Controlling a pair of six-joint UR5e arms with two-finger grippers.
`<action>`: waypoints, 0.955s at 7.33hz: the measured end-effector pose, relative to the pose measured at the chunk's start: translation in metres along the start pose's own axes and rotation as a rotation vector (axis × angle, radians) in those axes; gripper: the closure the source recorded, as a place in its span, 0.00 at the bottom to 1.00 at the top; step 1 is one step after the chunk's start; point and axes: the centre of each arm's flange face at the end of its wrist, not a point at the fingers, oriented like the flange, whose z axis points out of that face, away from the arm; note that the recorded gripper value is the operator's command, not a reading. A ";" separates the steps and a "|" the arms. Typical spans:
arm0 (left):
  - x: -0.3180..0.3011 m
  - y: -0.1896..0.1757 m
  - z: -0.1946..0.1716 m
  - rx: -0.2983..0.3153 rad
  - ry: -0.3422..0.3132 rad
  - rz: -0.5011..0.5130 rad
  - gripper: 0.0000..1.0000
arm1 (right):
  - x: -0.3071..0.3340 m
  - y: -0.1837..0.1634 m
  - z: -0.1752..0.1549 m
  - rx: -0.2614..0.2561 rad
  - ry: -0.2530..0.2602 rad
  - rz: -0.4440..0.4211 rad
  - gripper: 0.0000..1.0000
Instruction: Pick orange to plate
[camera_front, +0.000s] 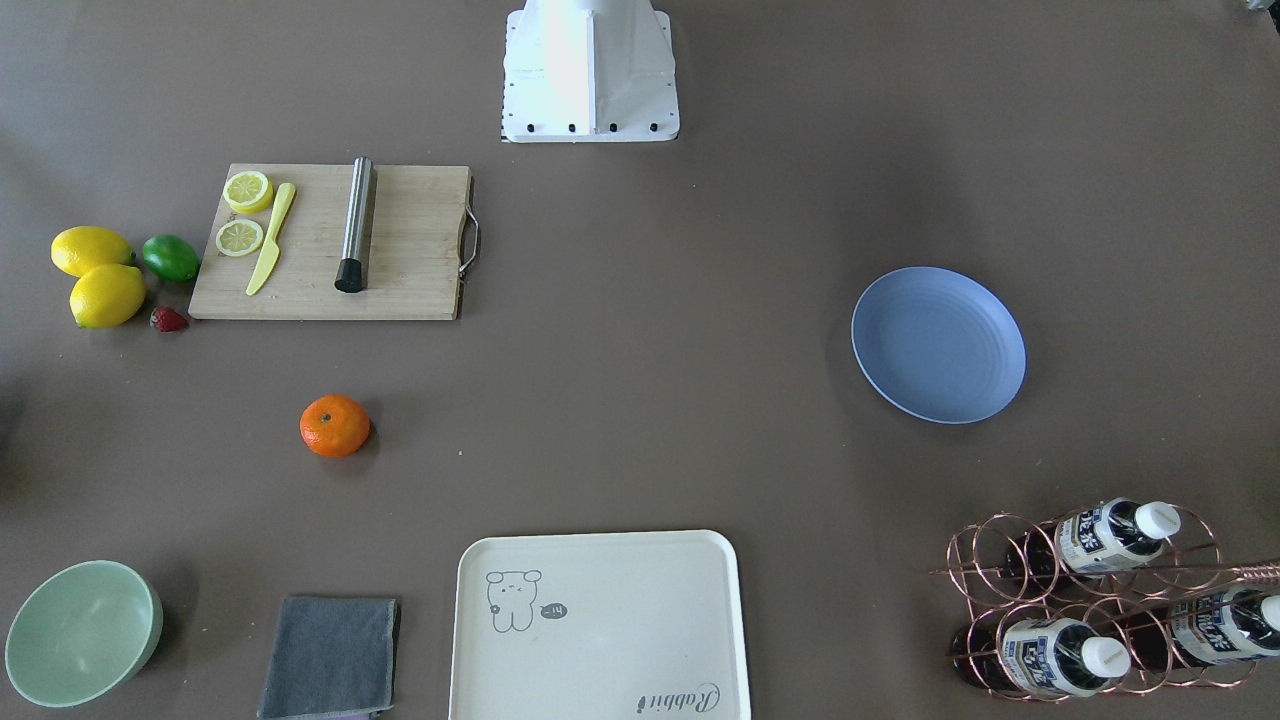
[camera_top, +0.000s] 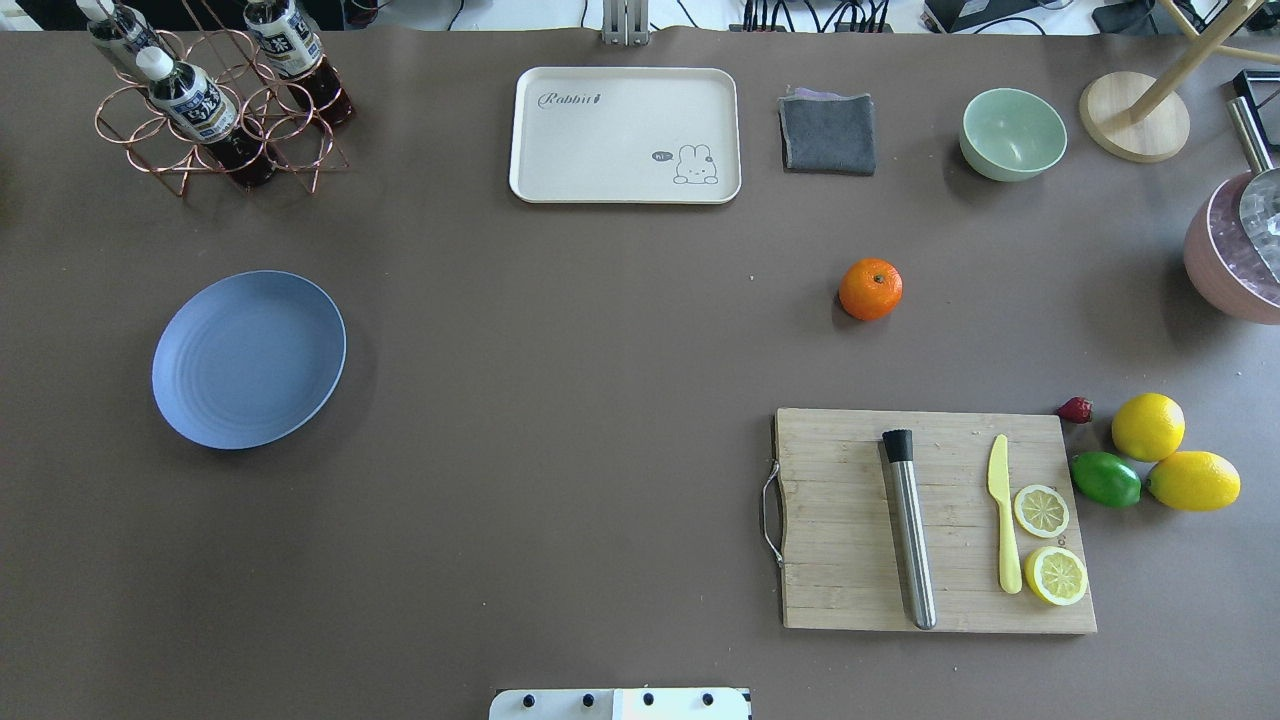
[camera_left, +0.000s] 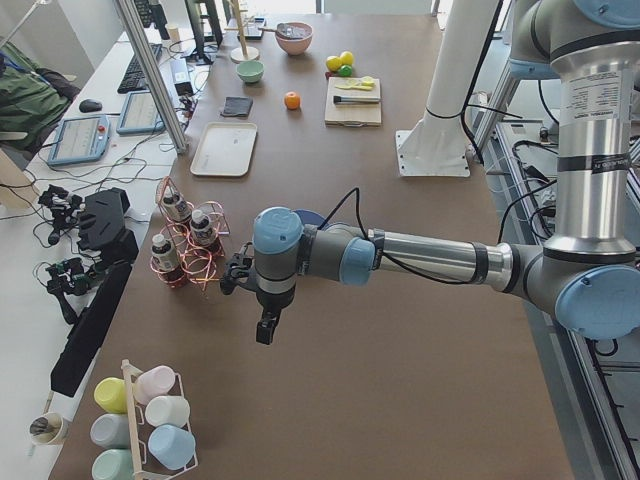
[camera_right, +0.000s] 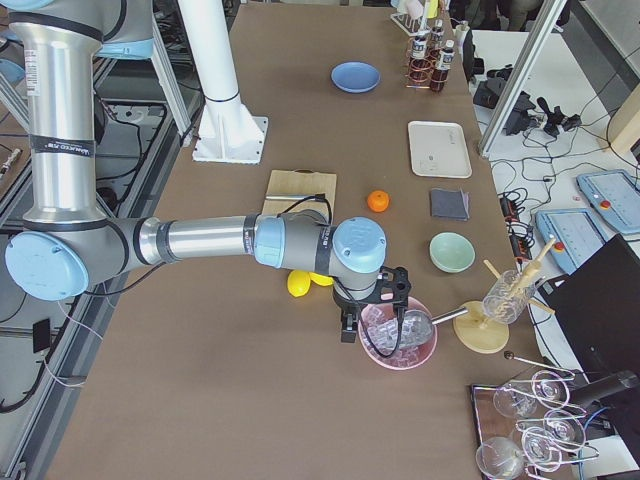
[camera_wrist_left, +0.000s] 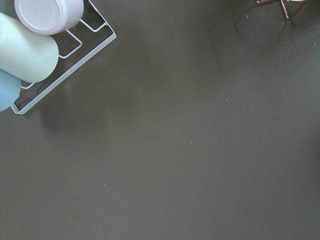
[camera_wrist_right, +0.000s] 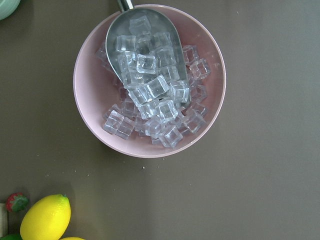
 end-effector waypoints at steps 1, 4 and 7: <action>0.000 0.000 0.000 0.000 0.000 0.000 0.02 | -0.001 -0.001 0.001 -0.002 0.003 -0.004 0.00; 0.001 -0.003 -0.002 0.004 0.000 0.003 0.02 | -0.004 -0.004 0.000 -0.002 0.008 -0.010 0.00; 0.001 -0.005 -0.002 0.005 0.000 0.002 0.02 | -0.007 -0.005 -0.002 0.003 0.007 -0.017 0.00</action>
